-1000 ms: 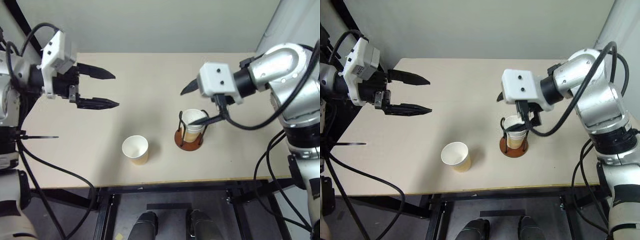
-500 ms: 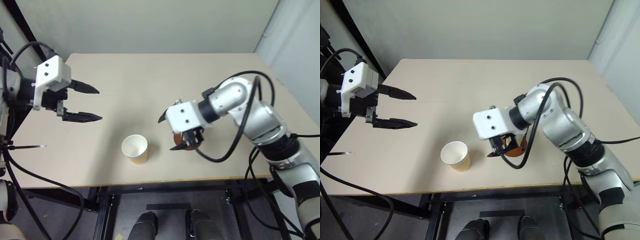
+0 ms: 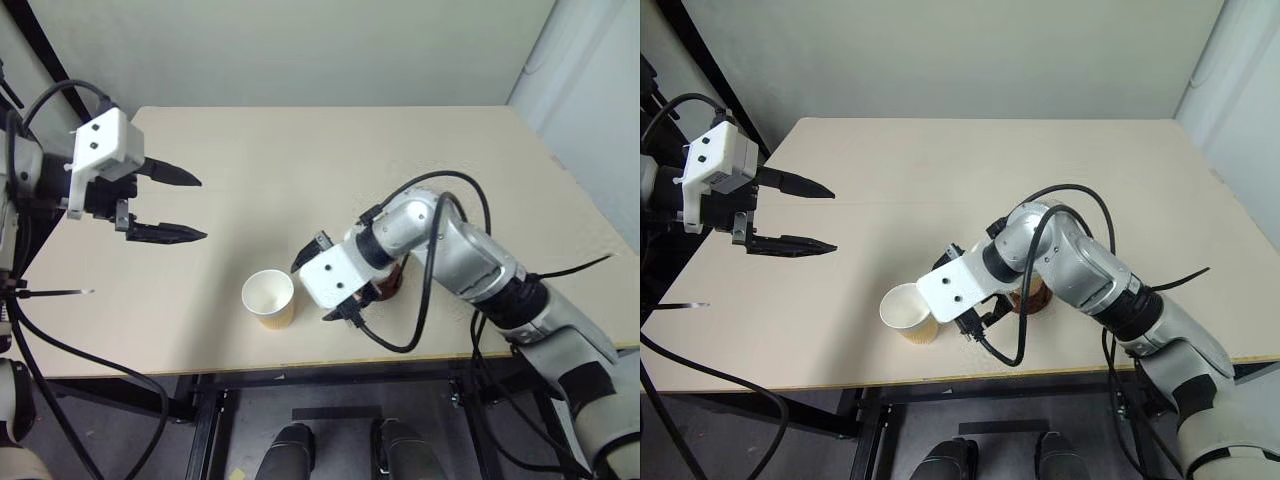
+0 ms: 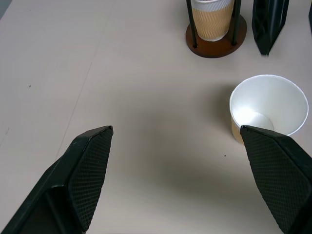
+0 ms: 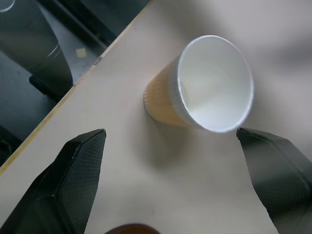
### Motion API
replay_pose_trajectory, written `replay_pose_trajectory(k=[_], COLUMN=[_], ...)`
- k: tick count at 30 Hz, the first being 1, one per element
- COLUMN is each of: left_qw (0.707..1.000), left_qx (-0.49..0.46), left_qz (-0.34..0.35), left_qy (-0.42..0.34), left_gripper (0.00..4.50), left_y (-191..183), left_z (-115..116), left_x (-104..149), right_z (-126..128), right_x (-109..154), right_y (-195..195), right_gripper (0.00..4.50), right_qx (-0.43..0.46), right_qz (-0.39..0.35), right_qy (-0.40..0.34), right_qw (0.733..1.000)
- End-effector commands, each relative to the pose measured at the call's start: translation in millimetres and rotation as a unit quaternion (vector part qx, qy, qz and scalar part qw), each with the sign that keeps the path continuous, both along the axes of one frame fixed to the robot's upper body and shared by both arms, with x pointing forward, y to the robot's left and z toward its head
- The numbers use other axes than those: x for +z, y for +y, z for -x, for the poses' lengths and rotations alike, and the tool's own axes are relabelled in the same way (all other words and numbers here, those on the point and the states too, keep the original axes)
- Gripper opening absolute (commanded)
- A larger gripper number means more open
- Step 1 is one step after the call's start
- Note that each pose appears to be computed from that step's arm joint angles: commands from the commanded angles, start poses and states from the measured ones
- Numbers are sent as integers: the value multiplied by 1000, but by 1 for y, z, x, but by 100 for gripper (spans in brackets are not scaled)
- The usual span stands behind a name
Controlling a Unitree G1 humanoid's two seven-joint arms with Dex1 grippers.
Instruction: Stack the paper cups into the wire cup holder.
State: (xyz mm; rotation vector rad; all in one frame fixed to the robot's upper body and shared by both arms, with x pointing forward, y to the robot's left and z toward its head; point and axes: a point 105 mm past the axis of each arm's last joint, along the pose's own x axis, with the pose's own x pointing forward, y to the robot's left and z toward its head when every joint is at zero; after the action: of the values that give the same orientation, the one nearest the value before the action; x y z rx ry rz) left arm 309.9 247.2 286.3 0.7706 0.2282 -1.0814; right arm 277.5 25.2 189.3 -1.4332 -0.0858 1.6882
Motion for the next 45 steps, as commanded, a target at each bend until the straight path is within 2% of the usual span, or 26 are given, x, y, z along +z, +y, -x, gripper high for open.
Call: replay_pose_trajectory(k=[1,15,18,29,38,45], left_qw=[1000,1000,999,999,997,998], left_qx=[-9,-1,0,-9,-27,-4], left_qz=[2,11,14,28,68,49], left_qy=[-24,-27,-29,-29,-22,-41], left_gripper=[450,450,450,450,450,450], left_y=[-3,-3,-4,-10,-20,-7], left_z=[6,12,12,11,11,4], left_x=[14,13,13,12,19,26], right_z=[4,4,4,-2,-17,-9], right_x=[0,-15,-19,-19,24,67], right_y=[11,30,33,35,-8,-28], right_gripper=[446,446,389,4,4,4], right_qx=[26,57,61,51,-38,-58], right_qz=[-2,12,18,11,-29,-60], right_qy=[-23,-22,-21,-23,48,56], right_qw=[999,998,998,998,998,995])
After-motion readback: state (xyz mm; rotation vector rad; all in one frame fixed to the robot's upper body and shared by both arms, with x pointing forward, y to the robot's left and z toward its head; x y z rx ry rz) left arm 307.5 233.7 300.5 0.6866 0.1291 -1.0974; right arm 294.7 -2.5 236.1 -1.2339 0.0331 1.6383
